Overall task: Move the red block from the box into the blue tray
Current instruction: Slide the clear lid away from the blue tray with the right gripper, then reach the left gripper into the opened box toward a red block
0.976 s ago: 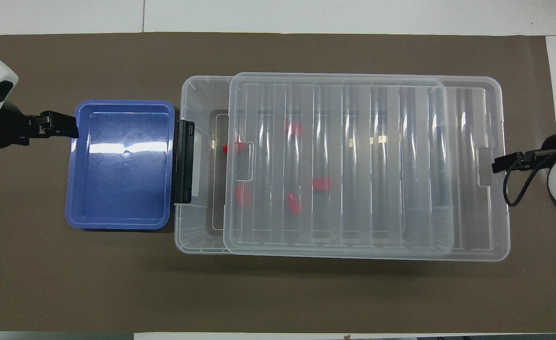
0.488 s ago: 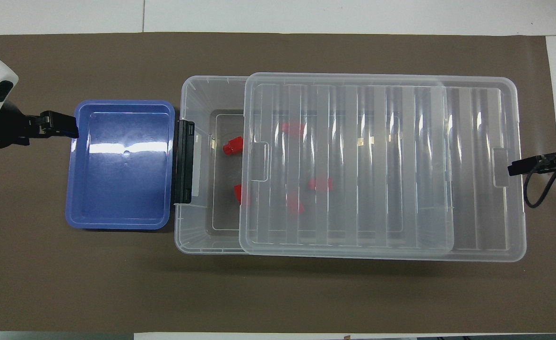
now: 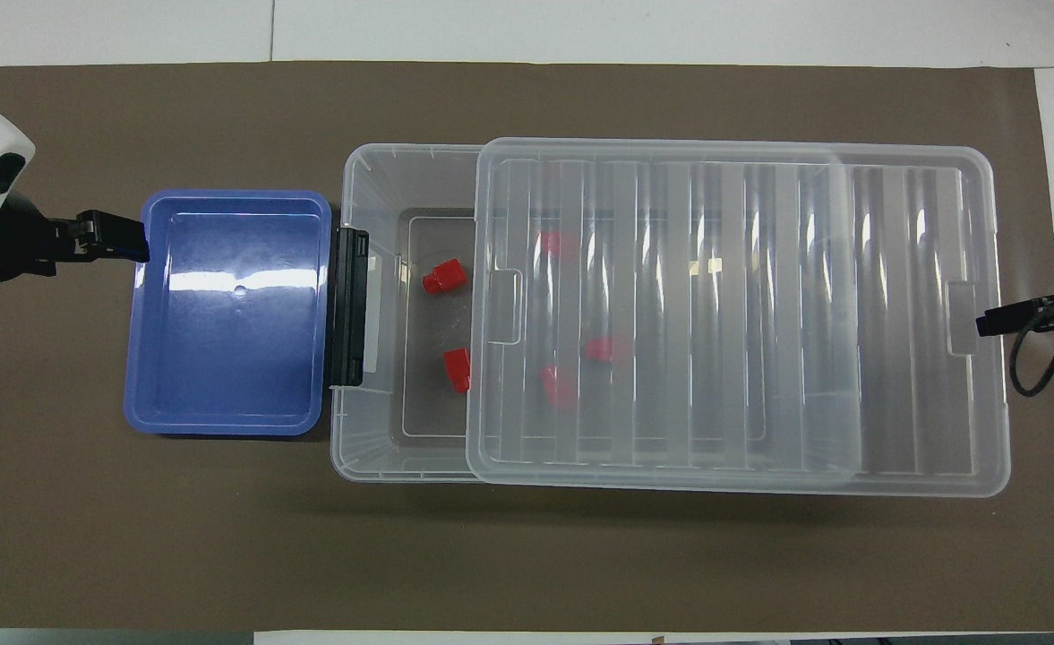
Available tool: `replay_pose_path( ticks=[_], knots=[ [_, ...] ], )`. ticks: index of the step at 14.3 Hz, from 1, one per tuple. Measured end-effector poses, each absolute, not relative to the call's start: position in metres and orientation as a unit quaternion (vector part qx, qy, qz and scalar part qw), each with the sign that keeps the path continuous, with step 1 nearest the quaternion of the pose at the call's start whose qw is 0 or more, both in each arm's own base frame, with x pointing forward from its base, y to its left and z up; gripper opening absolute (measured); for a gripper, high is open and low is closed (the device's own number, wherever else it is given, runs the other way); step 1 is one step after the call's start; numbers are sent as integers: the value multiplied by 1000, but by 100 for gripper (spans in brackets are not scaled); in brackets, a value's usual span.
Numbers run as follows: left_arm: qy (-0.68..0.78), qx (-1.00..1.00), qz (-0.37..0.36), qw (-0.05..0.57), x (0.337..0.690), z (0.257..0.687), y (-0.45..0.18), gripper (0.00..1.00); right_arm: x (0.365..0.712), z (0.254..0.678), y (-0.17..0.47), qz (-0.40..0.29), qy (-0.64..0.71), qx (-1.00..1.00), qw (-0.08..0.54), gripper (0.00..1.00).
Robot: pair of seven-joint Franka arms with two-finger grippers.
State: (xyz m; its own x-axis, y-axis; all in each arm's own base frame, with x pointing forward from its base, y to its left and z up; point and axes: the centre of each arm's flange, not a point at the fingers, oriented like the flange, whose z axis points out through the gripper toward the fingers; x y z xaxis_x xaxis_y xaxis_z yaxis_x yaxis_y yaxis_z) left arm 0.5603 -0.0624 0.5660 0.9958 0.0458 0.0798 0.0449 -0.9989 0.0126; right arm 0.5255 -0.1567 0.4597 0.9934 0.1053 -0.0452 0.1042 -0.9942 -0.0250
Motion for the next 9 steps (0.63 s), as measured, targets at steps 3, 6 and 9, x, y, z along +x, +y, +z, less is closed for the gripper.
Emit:
replay_pose_path(
  ticks=[3, 6, 9],
  knots=[
    [8, 999, 40, 6, 558, 566, -78, 100, 524, 460, -162, 23, -56, -998, 11, 100],
    [-5, 999, 40, 9, 552, 566, -113, 100, 523, 460, -166, 22, -59, -998, 12, 100],
    [9, 999, 36, 12, 539, 563, -162, 100, 520, 460, -176, 22, -65, -998, 12, 100]
  ],
)
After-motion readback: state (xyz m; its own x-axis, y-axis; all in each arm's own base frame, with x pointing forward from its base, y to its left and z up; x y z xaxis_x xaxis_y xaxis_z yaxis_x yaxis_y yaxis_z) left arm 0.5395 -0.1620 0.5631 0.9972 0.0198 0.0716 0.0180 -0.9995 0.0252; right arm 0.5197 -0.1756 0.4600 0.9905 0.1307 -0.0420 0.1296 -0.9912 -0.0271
